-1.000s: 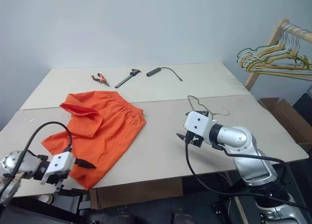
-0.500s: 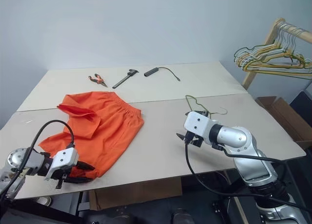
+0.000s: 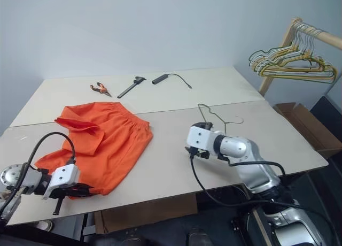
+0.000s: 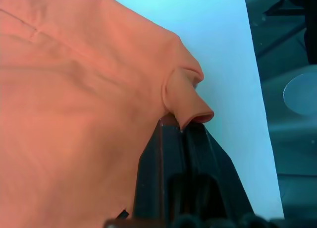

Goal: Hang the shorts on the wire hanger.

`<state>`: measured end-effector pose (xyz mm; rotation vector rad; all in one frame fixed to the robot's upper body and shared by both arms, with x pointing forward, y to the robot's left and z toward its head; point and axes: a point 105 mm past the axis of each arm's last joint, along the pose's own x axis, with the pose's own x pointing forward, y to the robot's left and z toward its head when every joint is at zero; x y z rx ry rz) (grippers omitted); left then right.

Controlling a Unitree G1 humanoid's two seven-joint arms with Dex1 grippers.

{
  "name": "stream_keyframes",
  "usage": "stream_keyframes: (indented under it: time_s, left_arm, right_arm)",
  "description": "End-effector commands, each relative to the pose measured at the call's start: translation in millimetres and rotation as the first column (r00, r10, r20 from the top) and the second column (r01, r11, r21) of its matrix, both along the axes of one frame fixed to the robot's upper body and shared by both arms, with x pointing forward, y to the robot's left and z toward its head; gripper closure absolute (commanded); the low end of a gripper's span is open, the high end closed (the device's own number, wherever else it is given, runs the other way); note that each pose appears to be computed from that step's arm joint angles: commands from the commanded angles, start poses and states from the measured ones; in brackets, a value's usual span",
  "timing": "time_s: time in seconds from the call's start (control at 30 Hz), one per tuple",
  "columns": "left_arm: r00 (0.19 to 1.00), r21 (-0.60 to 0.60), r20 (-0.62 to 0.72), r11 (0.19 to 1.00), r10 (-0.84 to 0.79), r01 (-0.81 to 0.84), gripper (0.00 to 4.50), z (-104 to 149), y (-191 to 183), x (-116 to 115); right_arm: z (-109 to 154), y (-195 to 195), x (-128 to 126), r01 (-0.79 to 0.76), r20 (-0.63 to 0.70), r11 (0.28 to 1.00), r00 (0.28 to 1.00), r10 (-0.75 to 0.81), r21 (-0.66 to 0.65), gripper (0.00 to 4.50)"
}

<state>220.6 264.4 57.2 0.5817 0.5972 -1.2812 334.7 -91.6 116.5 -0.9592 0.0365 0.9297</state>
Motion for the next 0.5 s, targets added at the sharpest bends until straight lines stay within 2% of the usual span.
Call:
stream_keyframes:
  time_s: [0.03,0.27,0.5]
  left_arm:
    - [0.994,-0.092,0.104,0.996,0.020,-0.011,4.47,46,2,1]
    - [0.984,-0.170,0.162,0.984,0.074,-0.046,4.47,92,5,-24]
    - [0.978,-0.199,0.184,0.978,0.097,-0.060,4.47,107,-6,-38]
  right_arm:
    - [2,34,8,-0.115,0.085,0.993,0.989,0.117,-0.035,0.00]
    - [-17,85,13,-0.260,0.151,0.960,0.950,0.273,-0.102,0.00]
    - [-27,118,6,-0.351,0.176,0.932,0.916,0.361,-0.086,0.00]
